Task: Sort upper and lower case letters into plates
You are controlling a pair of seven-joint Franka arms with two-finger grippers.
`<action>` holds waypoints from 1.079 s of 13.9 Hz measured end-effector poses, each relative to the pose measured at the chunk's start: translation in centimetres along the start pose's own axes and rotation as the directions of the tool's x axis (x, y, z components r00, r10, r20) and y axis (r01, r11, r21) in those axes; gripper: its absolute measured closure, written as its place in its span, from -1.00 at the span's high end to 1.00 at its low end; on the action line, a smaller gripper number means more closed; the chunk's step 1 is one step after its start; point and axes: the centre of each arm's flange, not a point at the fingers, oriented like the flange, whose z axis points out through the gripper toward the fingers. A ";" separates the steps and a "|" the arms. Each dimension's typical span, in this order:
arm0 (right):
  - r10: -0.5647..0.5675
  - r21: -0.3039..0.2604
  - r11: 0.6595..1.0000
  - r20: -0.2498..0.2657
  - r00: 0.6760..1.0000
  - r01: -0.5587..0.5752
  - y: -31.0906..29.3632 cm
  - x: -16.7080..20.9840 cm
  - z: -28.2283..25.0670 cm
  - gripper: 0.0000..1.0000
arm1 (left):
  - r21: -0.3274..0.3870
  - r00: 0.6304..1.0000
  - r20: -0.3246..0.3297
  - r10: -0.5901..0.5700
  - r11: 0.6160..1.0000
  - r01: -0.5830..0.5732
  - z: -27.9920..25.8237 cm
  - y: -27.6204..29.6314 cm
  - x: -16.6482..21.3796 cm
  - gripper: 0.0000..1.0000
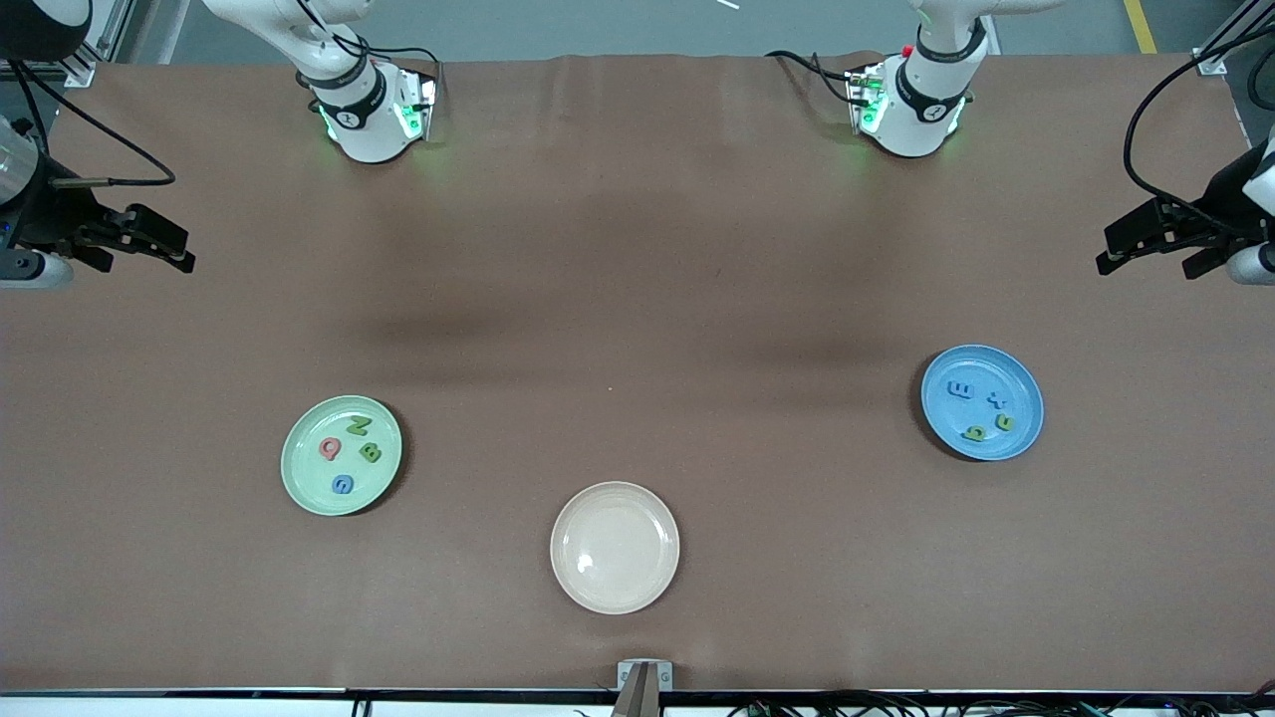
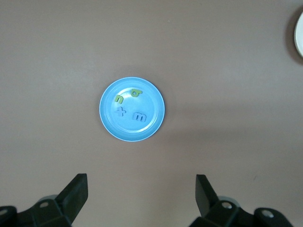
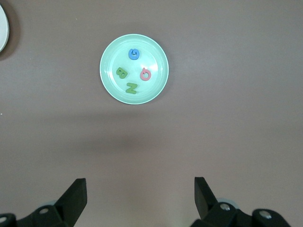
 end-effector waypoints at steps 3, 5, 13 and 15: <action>0.001 0.000 1.000 -0.001 1.000 -0.001 0.0 0.0 0.0 1.00 | 0.000 0.999 -0.016 -0.030 1.000 0.030 -0.8 0.2 0.1 1.00; 0.001 0.000 1.000 -0.001 1.000 -0.001 0.0 0.0 -0.1 1.00 | -0.001 0.999 -0.027 -0.028 1.000 0.028 -1.4 0.3 0.1 1.00; 0.001 0.001 1.000 -0.005 1.000 -0.001 0.0 0.0 -0.2 1.00 | 0.001 1.000 -0.022 -0.023 1.000 0.023 -3.1 0.4 -0.4 1.00; 0.001 0.001 1.000 -0.005 1.000 -0.001 0.0 0.0 -0.2 1.00 | 0.001 1.000 -0.018 -0.023 1.000 0.023 -3.0 0.4 -0.3 1.00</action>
